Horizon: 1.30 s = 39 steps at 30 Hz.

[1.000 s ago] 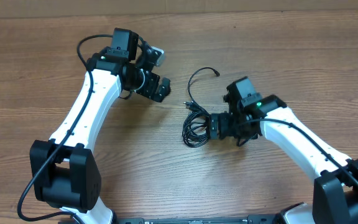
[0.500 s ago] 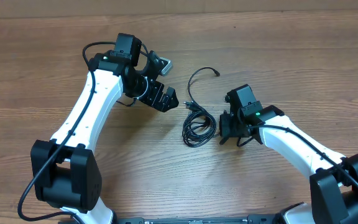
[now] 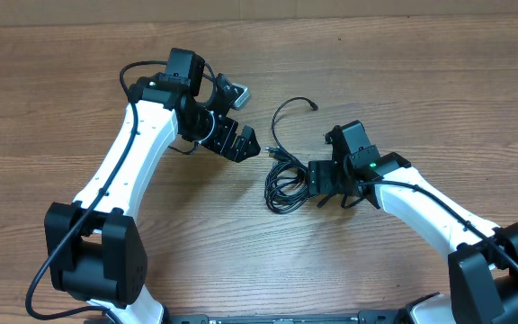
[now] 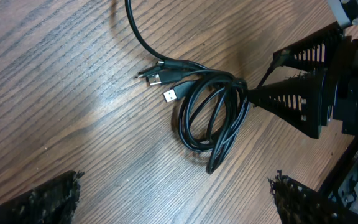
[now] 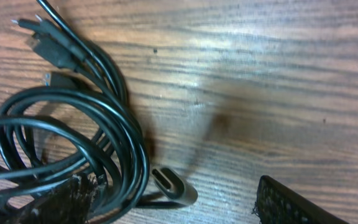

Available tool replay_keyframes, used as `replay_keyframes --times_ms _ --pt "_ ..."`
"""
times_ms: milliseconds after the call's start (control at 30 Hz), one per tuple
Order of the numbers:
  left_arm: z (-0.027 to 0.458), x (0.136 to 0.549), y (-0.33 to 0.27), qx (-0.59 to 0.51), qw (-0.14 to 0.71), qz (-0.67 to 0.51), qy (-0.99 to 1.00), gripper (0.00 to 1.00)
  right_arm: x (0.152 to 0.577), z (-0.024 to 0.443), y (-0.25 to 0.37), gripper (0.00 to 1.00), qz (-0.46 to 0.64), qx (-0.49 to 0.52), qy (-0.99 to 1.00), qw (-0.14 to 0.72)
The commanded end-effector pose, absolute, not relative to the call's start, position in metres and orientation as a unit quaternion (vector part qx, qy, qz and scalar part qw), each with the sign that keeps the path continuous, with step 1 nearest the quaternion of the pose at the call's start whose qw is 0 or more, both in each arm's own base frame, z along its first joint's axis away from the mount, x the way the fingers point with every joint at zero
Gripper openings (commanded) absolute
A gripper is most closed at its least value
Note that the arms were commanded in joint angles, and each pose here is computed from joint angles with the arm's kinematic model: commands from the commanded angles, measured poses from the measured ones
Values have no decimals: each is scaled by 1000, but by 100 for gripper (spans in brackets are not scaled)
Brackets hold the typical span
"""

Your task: Untangle cables

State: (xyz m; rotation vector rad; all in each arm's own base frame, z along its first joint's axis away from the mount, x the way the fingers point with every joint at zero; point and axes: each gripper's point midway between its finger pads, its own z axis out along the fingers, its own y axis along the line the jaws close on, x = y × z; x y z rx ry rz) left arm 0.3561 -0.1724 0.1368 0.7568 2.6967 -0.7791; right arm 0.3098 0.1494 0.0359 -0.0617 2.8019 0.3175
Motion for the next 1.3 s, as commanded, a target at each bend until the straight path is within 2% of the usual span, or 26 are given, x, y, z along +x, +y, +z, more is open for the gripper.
replay_keyframes --times_ms 0,100,167,200,233,267,300,333,500,633,1000,1267 --pt "139 354 -178 266 117 -277 916 99 313 32 149 83 109 -23 979 170" --pt "138 354 -178 266 116 -277 916 100 314 21 150 80 108 -23 980 167" --pt "138 354 -178 266 117 -277 916 100 312 12 149 72 104 -23 982 158" --pt "139 354 -178 266 117 -277 916 100 312 10 149 62 104 -22 982 156" --pt "139 354 -178 266 117 -277 916 100 313 7 149 39 103 -21 983 154" --pt "138 354 -178 266 117 -277 916 100 313 6 149 25 102 -21 983 153" --pt "138 354 -178 266 117 -277 916 100 313 5 149 11 102 -21 983 152" --pt "138 354 -178 266 116 -277 916 100 313 5 149 4 102 -21 983 152" --pt "138 354 -178 266 117 -277 916 100 313 8 149 4 101 -21 983 150" --pt "139 354 -178 266 118 -277 916 100 320 28 151 4 96 -22 984 147" --pt "139 355 -178 266 118 -277 916 100 361 145 154 4 75 -15 977 199" --pt "142 349 -184 265 110 -301 910 99 367 218 156 4 87 -14 970 226"
